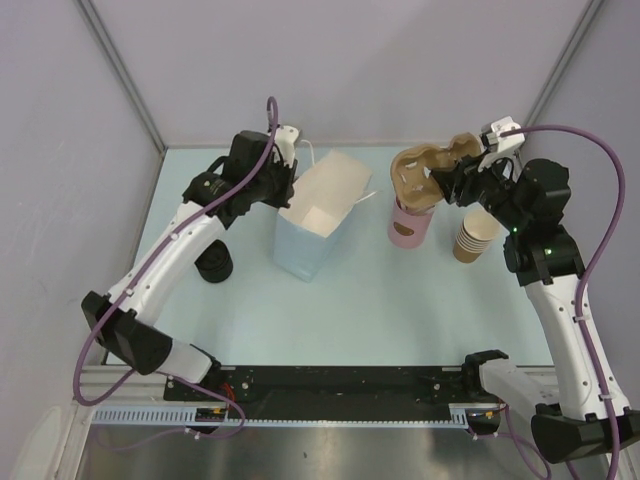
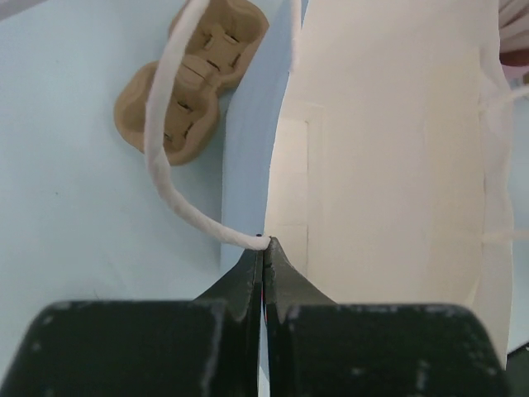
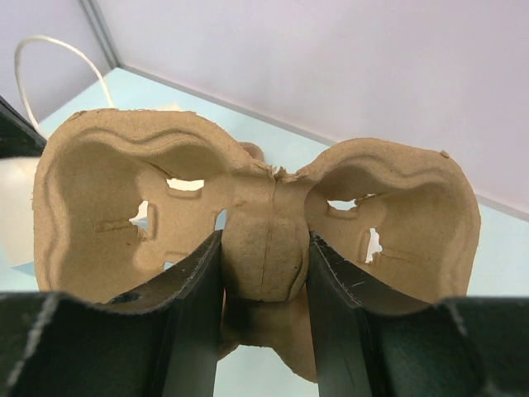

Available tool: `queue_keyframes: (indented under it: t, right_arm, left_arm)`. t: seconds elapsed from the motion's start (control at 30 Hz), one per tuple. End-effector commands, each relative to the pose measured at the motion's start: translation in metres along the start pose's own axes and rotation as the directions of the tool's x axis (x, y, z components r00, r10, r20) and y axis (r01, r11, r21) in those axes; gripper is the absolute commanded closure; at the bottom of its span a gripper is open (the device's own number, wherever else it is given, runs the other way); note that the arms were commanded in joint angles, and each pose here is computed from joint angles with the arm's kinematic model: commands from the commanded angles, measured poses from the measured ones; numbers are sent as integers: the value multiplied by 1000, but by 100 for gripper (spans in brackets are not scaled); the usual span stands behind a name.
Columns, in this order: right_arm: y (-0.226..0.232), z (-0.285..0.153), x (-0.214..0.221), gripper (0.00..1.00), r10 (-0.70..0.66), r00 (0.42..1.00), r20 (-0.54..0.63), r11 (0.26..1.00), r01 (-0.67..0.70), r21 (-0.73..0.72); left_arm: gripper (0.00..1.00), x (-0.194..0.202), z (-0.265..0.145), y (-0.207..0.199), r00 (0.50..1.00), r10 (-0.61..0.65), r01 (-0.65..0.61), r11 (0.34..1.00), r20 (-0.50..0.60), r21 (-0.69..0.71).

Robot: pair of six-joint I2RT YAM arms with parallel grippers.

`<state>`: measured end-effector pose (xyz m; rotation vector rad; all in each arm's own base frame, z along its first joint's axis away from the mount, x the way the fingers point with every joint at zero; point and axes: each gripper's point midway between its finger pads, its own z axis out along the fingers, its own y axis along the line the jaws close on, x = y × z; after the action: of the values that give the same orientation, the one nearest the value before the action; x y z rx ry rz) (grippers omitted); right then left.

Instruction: Pack the takeout coffee

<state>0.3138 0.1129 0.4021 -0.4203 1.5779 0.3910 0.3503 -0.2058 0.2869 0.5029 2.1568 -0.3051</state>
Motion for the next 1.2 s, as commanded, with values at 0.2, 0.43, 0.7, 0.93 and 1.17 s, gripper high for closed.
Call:
queue_keyframes:
  t: [0.2,0.43,0.7,0.93,1.17]
  right_arm:
    - [59,4,-69,69,103,993,63,933,-75,-351]
    - [89,1,-109,69,180,982,55,851,-127,-510]
    - [145,9,-82,69,211,976,-50,745,-194,-638]
    - [165,22,-61,68,234,963,-136,695,-263,-669]
    - [187,38,-30,68,244,939,-244,649,-345,-678]
  left_arm:
    - [97,8,-41,-48,995,-86,69,962,55,263]
    - [88,27,-32,-51,996,-84,73,956,26,283]
    - [62,24,-33,-55,997,-71,59,950,30,307]
    - [47,0,-50,-63,995,-44,10,933,87,359]
    - [41,-33,-71,-55,983,15,-73,945,182,318]
